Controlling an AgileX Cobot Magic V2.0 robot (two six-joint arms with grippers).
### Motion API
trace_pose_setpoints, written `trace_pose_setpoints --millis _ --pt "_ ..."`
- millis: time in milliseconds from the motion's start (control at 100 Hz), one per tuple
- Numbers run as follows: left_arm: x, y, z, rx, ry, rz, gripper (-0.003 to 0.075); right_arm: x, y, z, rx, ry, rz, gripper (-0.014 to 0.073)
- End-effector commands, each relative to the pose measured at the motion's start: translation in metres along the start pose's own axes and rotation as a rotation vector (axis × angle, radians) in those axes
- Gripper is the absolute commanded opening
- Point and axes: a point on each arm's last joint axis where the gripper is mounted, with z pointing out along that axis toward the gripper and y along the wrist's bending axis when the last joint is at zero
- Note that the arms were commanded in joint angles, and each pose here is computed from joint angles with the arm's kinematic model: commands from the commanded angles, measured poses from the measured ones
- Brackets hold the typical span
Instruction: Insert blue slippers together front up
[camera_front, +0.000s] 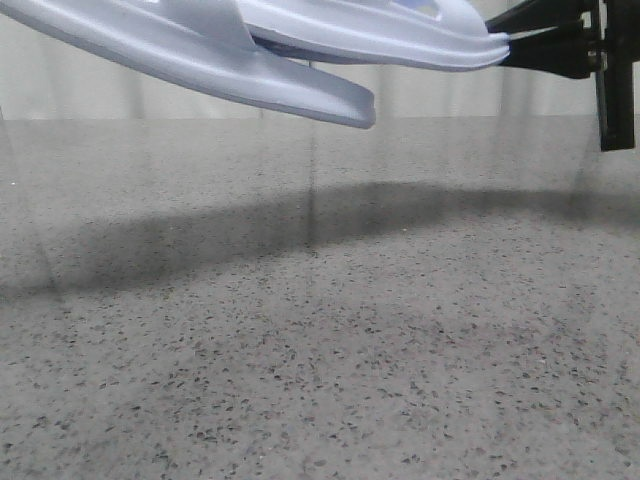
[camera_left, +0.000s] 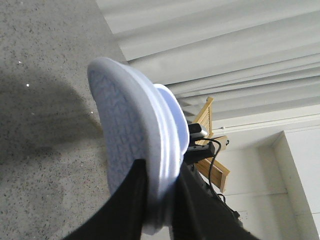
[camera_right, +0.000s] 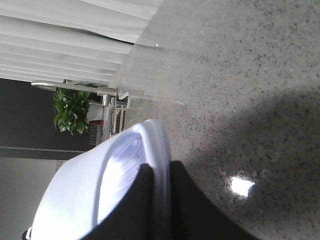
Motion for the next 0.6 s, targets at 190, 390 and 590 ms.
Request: trace_pose_setpoints --millis 190,390,590 --pt "0.004 -0.022 -0.001 0.156 0.066 0.006 0.0016 0.008 0.020 0.008 -0.215 0.126 -0.037 -0.0107" --pt "0.006 -0.023 -0.001 0.172 0.088 0.019 0.0016 0.000 0.011 0.015 -0.200 0.145 -0.040 -0.0107" --pt "0.010 -0.025 -0.002 0.199 0.127 0.026 0.0016 -0.009 0.015 0.024 -0.210 0.163 -0.078 -0.0107"
